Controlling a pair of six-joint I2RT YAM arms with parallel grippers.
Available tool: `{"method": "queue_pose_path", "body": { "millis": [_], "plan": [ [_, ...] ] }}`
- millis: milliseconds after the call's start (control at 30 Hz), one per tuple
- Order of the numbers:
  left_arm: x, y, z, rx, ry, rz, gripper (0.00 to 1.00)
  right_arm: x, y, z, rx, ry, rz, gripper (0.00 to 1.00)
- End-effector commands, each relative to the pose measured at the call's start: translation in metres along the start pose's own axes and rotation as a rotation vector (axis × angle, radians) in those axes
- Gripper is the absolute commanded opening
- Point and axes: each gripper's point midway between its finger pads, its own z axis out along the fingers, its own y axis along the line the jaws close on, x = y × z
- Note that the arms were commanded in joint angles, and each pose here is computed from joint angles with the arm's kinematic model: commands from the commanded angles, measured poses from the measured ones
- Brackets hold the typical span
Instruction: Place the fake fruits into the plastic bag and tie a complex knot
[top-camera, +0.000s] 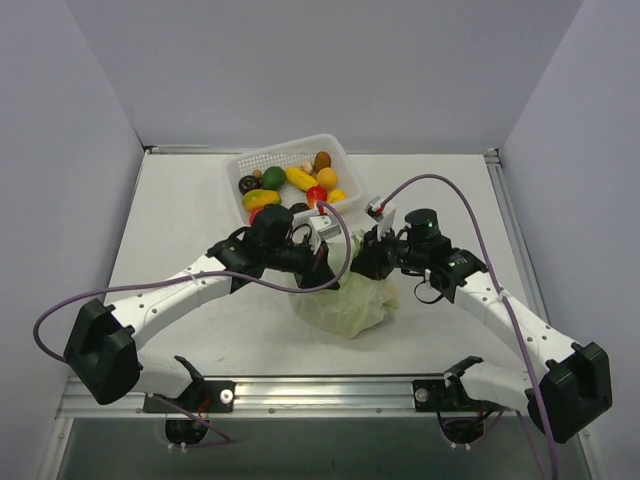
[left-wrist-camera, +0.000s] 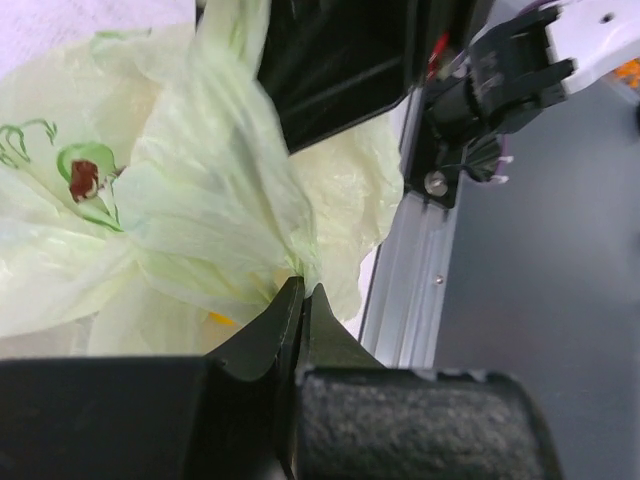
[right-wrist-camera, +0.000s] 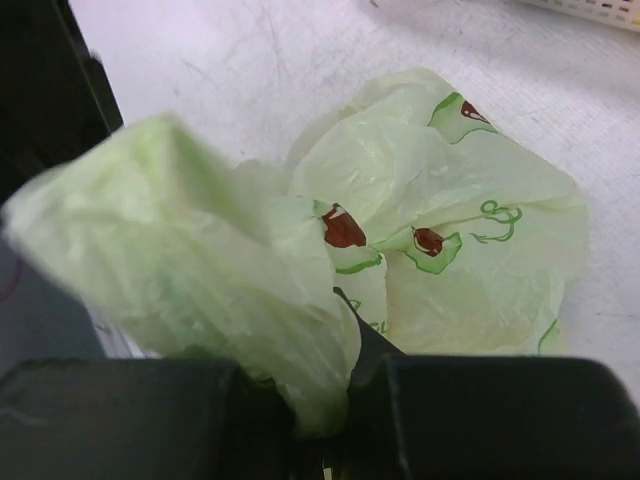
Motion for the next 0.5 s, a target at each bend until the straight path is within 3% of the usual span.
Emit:
{"method": "queue_pose_path", "body": {
  "millis": [0, 267, 400, 433, 467],
  "plan": [
    [0.008, 0.011, -0.004, -0.116, 0.008, 0.031, 0.0, -0.058, 0.007, -0.003, 0.015, -0.177, 0.196, 0.0],
    [0.019, 0.052, 0.004, -0.319, 0.012, -0.065, 0.0, -0.065, 0.033, -0.007, -0.086, -0.227, 0.44, 0.0],
    [0.009, 0.037, 0.021, -0.154, -0.089, -0.176, 0.0, -0.05, 0.038, -0.004, -0.092, -0.217, 0.475, 0.0],
    [-0.015, 0.028, 0.026, -0.1, -0.19, -0.141, 0.0, -0.049, 0.039, -0.005, -0.096, -0.221, 0.5, 0.0],
    [-0.008, 0.024, 0.032, -0.068, -0.205, -0.232, 0.0, -0.043, 0.04, -0.003, -0.098, -0.218, 0.518, 0.0]
  ]
}}
